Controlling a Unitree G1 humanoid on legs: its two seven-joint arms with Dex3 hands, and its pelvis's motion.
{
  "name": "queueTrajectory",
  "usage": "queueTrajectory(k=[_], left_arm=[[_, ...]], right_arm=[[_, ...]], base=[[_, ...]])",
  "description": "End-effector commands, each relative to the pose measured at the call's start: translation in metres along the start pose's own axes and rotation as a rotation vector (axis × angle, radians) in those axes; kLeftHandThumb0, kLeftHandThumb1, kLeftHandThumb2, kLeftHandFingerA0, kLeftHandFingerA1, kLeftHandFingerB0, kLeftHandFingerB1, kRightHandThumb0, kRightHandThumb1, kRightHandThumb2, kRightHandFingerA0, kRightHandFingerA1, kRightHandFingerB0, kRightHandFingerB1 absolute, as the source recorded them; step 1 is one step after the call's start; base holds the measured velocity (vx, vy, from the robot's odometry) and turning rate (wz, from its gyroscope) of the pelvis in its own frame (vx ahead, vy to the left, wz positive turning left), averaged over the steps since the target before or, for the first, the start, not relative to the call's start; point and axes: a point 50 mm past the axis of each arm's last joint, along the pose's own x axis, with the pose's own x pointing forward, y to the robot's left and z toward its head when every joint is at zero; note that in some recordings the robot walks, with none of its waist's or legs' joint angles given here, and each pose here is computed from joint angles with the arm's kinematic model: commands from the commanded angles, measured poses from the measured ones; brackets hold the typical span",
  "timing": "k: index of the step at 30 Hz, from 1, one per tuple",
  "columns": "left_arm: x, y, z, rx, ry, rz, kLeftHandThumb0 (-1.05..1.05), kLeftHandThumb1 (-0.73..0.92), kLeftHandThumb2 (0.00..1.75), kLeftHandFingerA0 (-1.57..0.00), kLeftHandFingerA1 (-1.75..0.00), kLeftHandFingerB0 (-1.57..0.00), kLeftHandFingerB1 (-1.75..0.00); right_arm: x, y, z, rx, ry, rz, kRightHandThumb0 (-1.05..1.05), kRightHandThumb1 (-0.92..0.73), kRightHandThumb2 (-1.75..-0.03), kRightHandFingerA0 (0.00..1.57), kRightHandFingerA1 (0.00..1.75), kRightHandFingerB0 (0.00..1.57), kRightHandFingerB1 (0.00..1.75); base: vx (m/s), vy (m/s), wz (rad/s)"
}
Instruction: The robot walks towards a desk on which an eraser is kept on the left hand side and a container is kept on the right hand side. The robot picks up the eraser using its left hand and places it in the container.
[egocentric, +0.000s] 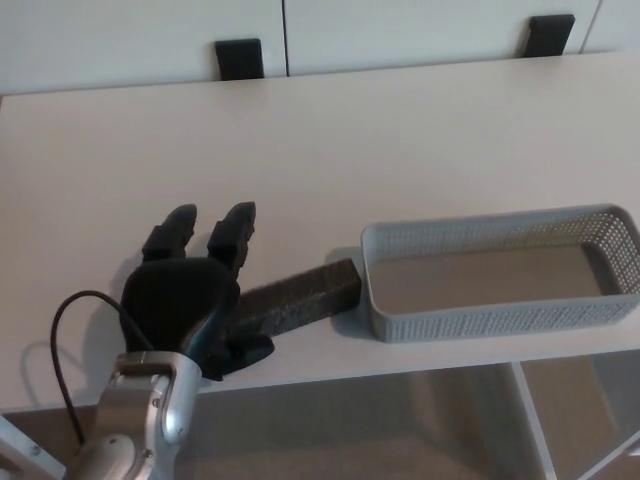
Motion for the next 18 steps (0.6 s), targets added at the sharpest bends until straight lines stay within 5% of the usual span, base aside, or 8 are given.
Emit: queueTrajectory(k=[1,10,12,13,15,16,17,18], left_arm=[[-0.001,0.002,-0.005,-0.006,-0.013,0.01,-1.0,0.49,0.97,0.0,-0.26,0.0,-0.15],[0.001,0.009,0.003,0.002,-0.036,0.004,-0.87,0.49,0.75,0.0,0.0,0.0,-0.22],[0.002,0.011,0.01,-0.01,-0.064,-0.001,-0.94,0.49,0.98,0.0,-0.19,-0.02,-0.15],[0.002,0.011,0.012,-0.017,-0.069,-0.012,-0.94,0.49,0.98,0.0,-0.18,-0.01,-0.17],[0.002,0.013,0.018,-0.035,-0.079,-0.034,-0.93,0.58,0.65,0.0,-0.34,0.0,-0.33],[0.002,0.014,0.019,-0.06,-0.089,-0.054,-0.85,0.45,0.97,-0.01,-0.28,-0.06,-0.31],[0.002,0.014,0.021,-0.066,-0.093,-0.072,-0.93,0.6,0.59,-0.01,-0.5,-0.08,-0.36],[0.003,0.013,0.024,-0.064,-0.093,-0.094,-0.43,0.15,0.89,0.0,-0.54,0.0,-0.52]], right_arm=[[0.0,-0.005,-0.002,-0.014,0.003,-0.006,-0.32,-0.63,-0.59,0.76,0.54,0.55,0.44],[0.0,-0.005,-0.001,-0.022,0.002,0.002,-0.33,-0.63,-0.59,0.75,0.54,0.54,0.44],[-0.001,-0.005,-0.002,-0.02,0.007,0.001,-0.39,-0.52,-0.8,0.69,0.62,0.49,0.54],[-0.001,-0.006,-0.002,-0.019,0.008,0.001,-0.33,-0.63,-0.59,0.75,0.52,0.54,0.43],[-0.001,-0.005,-0.002,-0.019,0.007,0.001,-0.39,-0.52,-0.8,0.69,0.62,0.5,0.55],[-0.001,-0.004,-0.001,-0.021,0.005,0.005,-0.4,-0.52,-0.8,0.69,0.62,0.5,0.55],[-0.001,-0.004,-0.001,-0.023,0.004,0.007,-0.34,-0.63,-0.59,0.75,0.52,0.54,0.44],[0.0,-0.004,-0.001,-0.024,0.006,0.008,-0.34,-0.63,-0.59,0.75,0.53,0.54,0.43]], base=[[0.0,0.0,0.0],[0.0,0.0,0.0],[0.0,0.0,0.0],[0.0,0.0,0.0],[0.0,0.0,0.0],[0.0,0.0,0.0],[0.0,0.0,0.0],[0.0,0.0,0.0]])
